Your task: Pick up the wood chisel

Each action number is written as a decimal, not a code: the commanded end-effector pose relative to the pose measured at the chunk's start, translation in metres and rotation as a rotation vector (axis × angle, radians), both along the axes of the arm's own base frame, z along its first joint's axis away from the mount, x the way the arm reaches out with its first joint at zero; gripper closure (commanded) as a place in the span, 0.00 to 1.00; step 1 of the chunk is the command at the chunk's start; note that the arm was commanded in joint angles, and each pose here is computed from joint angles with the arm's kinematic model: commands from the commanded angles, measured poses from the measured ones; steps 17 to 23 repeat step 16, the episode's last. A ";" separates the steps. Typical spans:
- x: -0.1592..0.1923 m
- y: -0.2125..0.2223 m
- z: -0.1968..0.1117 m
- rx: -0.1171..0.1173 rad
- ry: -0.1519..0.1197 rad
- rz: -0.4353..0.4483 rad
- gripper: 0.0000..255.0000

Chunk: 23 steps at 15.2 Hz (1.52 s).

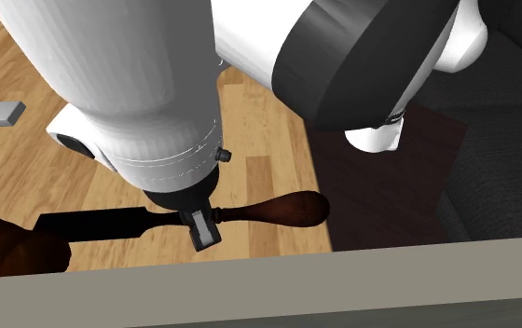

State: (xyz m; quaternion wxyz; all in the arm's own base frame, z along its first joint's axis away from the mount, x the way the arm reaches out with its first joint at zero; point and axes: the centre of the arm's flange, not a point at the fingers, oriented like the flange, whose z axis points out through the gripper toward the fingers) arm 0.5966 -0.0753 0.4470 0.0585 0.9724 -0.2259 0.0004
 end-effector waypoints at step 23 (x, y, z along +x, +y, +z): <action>0.000 -0.001 0.077 0.000 0.000 0.000 1.00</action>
